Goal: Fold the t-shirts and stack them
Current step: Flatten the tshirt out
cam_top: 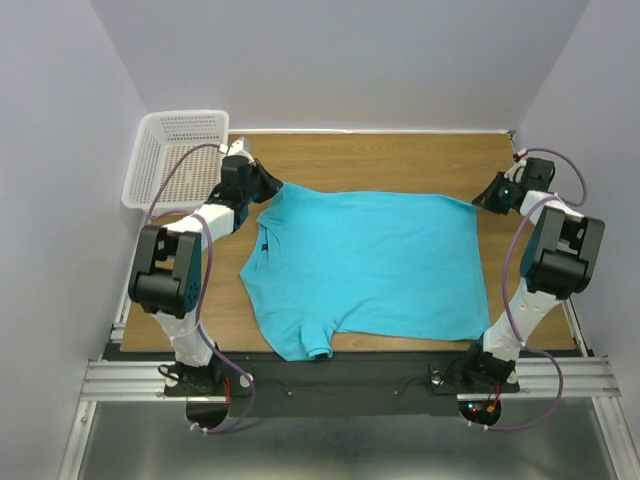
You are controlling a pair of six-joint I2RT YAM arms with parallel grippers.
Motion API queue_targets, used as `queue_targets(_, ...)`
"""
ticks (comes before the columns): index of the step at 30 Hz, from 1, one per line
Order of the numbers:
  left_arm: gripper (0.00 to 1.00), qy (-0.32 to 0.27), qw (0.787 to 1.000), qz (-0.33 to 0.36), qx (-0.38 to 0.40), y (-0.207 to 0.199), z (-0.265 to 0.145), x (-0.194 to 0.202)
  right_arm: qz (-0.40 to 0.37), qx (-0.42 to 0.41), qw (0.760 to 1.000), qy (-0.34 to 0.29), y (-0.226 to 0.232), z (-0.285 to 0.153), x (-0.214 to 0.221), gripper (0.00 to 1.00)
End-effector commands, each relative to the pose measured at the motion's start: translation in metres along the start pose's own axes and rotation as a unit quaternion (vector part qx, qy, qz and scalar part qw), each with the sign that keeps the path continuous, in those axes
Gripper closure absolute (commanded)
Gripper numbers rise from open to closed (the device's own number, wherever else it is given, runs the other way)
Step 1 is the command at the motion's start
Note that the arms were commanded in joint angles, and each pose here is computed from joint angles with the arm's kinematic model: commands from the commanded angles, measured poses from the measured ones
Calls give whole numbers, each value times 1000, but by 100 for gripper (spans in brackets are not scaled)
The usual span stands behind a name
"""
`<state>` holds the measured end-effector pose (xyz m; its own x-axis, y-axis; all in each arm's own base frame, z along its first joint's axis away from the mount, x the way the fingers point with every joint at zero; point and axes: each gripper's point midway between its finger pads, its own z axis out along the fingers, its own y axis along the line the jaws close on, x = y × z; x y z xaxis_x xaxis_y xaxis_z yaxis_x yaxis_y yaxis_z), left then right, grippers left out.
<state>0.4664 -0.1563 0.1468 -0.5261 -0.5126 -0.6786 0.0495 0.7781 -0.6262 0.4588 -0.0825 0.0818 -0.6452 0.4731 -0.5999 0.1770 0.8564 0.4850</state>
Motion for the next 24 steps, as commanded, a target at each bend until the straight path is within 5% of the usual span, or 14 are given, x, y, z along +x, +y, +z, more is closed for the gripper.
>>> queue_targets(1, 100, -62, 998, 19, -3, -6, 27, -40, -60, -18, 995, -78, 10, 20, -59, 100)
queue_targets(16, 100, -51, 995, 21, -89, 36, 70, -46, -48, -5, 995, -90, 2, 41, -78, 99)
queue_targets(24, 100, 9, 994, 17, -112, 58, 85, -26, -49, -3, 995, -86, 1, 40, -74, 99)
